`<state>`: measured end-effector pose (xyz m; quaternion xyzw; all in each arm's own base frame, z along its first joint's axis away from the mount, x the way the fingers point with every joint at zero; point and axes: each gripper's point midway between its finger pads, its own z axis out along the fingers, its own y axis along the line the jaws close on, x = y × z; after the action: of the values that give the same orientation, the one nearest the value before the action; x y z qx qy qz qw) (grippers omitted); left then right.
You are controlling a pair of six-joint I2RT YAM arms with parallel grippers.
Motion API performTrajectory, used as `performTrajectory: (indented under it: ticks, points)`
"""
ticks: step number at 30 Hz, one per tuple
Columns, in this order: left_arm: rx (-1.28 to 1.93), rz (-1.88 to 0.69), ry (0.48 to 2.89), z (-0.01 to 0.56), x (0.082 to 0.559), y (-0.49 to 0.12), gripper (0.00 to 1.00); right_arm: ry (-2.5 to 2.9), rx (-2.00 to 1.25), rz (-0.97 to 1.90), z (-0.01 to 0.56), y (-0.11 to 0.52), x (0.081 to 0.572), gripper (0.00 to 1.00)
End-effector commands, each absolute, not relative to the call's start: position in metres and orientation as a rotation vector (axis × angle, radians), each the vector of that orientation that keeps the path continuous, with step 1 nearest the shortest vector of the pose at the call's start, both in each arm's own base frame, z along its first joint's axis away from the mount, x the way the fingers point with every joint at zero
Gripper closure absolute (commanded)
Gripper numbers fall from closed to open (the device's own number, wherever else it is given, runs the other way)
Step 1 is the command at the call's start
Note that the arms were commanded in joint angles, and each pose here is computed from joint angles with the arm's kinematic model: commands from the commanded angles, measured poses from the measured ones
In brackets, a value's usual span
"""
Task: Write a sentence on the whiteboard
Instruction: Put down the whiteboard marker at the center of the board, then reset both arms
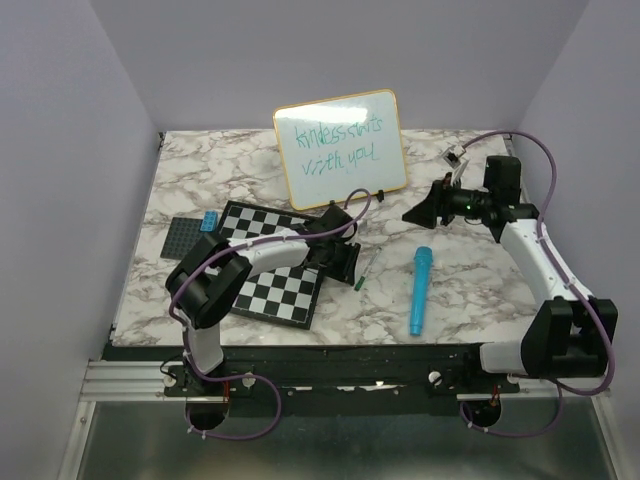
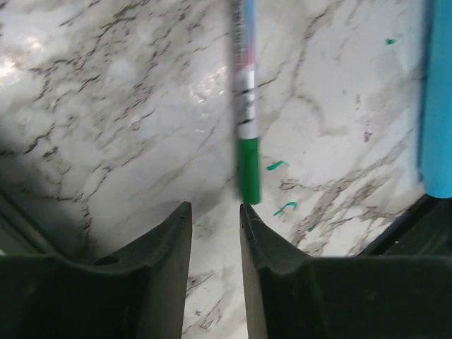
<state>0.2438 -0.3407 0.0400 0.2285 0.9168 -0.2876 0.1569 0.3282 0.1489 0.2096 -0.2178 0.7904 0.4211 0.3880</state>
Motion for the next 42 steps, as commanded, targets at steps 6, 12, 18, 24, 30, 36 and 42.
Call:
performTrajectory:
  ticks: [6,12,18,24,30,36,42]
  points:
    - [0.577,-0.645,2.38,0.124,0.267,-0.32,0.42,1.987,-0.776,0.74,0.224,0.122,0.29,0.31]
    - [0.365,-0.766,1.901,0.247,0.262,-0.274,0.01,1.968,-0.822,0.538,0.23,0.101,0.258,0.26]
    - [0.205,-0.863,1.664,0.309,0.236,-0.206,0.01,1.912,-0.637,0.509,0.247,0.098,0.248,0.03]
    - [0.15,-0.586,1.771,0.298,0.226,-0.151,0.01,1.905,-0.395,0.366,0.279,0.067,0.257,0.0]
    - [0.119,-0.551,1.751,0.296,0.213,-0.132,0.01,1.865,-0.126,0.189,0.318,0.03,0.263,0.0]
    - [0.121,-0.562,1.76,0.298,0.207,-0.129,0.01,1.834,-0.077,0.162,0.326,0.024,0.261,0.0]
    - [0.112,-0.538,1.756,0.303,0.208,-0.125,0.01,1.767,-0.247,0.115,0.336,0.029,0.268,0.0]
